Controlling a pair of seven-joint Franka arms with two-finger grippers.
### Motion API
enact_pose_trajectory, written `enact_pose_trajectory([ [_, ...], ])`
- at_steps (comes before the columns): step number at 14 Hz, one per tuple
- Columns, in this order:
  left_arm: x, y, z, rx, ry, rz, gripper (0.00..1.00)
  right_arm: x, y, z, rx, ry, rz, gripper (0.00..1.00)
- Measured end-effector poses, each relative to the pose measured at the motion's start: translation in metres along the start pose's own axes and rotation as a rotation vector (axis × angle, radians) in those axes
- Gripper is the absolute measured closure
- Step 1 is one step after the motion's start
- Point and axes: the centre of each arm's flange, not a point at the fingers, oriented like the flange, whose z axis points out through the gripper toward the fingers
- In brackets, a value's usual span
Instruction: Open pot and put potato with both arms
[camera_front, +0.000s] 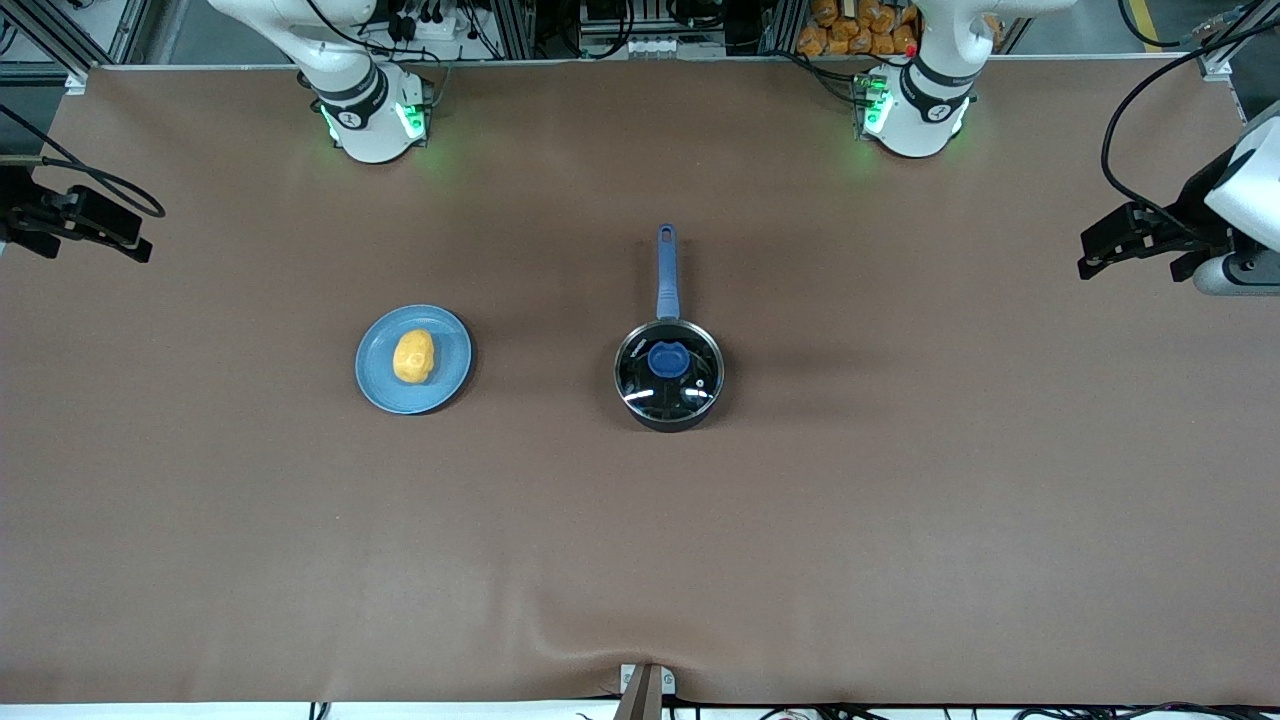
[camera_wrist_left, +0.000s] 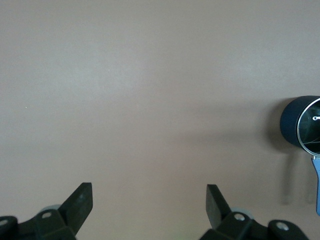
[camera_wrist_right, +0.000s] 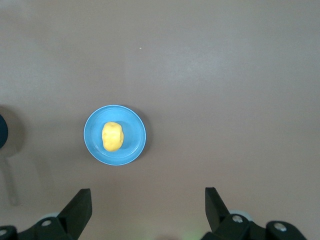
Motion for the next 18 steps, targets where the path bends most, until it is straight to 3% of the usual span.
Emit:
enact_pose_trajectory([
  [4, -0.001, 0.022, 0.001, -0.04, -0.006, 0.001, 0.0, 0.0, 0.0, 0.0, 0.0, 0.0, 0.0, 0.0],
  [8, -0.011, 0.115, 0.014, -0.047, -0.032, -0.045, 0.0, 0.0, 0.001, 0.001, 0.0, -0.001, 0.002, 0.0],
  [12, -0.015, 0.208, 0.06, -0.068, -0.104, -0.087, 0.0, 0.001, 0.001, 0.001, 0.001, -0.002, 0.003, 0.0],
  [18, -0.008, 0.304, 0.133, -0.119, -0.108, -0.165, 0.0, 0.001, 0.002, 0.002, 0.001, -0.003, 0.003, 0.0],
])
